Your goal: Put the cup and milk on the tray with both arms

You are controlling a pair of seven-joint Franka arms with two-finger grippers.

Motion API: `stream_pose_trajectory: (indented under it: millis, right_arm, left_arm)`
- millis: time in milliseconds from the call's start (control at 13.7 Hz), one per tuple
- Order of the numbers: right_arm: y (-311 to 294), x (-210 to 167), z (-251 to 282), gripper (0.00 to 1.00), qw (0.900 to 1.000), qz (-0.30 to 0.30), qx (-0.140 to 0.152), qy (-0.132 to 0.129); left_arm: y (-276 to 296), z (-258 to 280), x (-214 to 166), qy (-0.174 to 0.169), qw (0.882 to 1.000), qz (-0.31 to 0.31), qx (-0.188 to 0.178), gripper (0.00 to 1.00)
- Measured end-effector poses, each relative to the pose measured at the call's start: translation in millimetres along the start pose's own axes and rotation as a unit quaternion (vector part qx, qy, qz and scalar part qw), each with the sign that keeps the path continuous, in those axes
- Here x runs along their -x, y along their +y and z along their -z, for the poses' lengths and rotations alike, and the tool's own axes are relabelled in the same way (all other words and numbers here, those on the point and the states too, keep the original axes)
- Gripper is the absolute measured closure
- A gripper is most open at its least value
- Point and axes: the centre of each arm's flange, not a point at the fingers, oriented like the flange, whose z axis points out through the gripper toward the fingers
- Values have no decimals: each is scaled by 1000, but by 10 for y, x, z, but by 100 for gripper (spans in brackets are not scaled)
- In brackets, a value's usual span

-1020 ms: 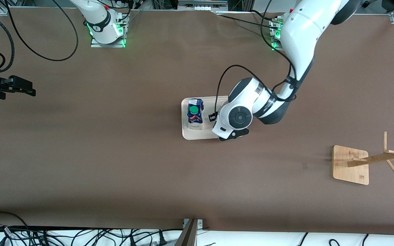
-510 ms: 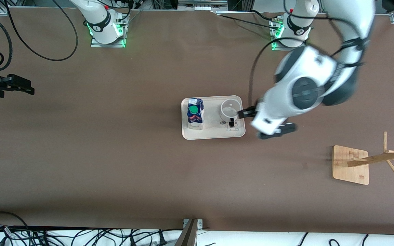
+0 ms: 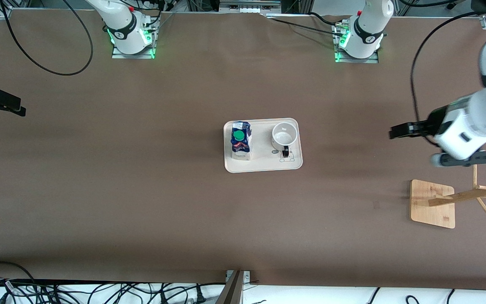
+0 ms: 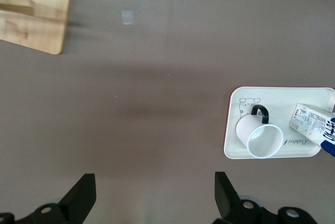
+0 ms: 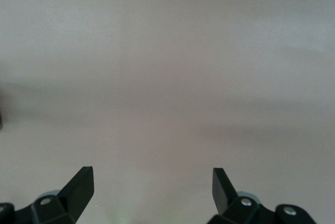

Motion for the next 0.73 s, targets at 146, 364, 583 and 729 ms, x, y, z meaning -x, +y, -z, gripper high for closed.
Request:
stream_pose_trajectory:
  millis: [146,364,583,729]
  right_arm:
    - [-5,-7,-17,0,1000,0,0,-2]
    - [-46,-14,-23,0,1000,4,-1,-3]
    - [-84,-21,-26,0,1000,7,-1,-4]
    - [-84,-19,-27,0,1000,7,-1,-4]
  left_arm:
    - [-44,182,117,19,1000,-22,-9,0]
    - [-445,307,260,64,997,-45,-26,0]
    - [-595,269,563,88,995,-45,-31,0]
    - [-459,294,720,95,993,-58,-35,0]
